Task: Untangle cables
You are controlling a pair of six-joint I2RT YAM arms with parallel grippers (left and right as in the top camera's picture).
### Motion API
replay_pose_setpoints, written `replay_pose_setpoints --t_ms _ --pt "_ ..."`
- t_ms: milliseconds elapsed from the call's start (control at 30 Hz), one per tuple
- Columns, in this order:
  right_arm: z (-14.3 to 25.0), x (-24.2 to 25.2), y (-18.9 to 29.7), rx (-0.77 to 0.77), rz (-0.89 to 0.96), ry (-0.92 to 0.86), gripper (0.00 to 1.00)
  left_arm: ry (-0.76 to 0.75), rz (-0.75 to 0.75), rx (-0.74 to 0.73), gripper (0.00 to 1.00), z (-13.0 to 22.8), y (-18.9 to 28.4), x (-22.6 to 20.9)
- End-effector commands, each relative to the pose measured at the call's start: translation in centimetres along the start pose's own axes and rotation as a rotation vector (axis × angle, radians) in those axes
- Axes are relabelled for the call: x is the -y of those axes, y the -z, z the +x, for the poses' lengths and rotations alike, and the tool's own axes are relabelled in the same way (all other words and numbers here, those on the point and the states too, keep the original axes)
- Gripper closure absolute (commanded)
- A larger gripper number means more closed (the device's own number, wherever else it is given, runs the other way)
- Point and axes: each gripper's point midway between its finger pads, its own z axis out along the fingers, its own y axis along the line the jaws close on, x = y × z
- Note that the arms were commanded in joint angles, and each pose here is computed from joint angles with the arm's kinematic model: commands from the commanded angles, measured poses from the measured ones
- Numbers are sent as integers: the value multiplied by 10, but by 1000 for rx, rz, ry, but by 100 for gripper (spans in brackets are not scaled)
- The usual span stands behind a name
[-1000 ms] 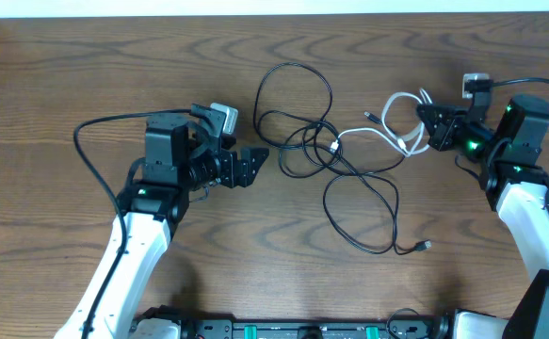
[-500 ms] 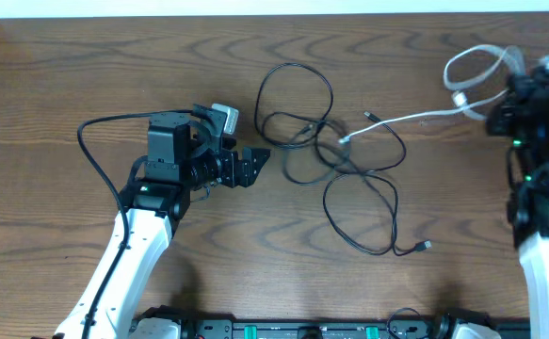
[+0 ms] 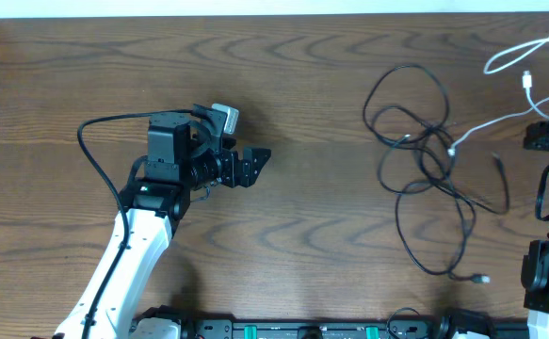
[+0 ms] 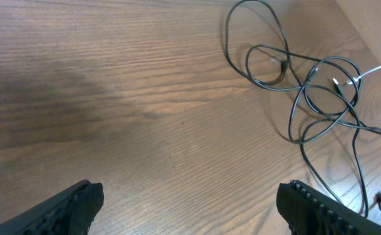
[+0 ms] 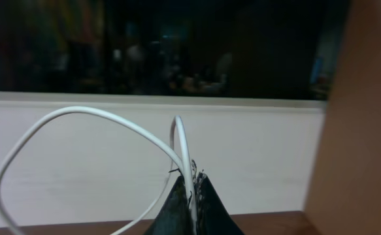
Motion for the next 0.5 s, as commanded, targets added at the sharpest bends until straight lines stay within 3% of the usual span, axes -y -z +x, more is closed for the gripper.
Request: replay_pose_setpoints --t_ms 0,167,467 --pt "-5 -32 -2 0 -196 -118 99 -16 33 10 10 -5 -2 10" --pt "-28 -74 -4 72 -461 -278 99 -73 93 -4 10 -2 -18 34" --pt "-72 -124 -9 253 -671 -468 99 -185 206 6 10 1 -56 73"
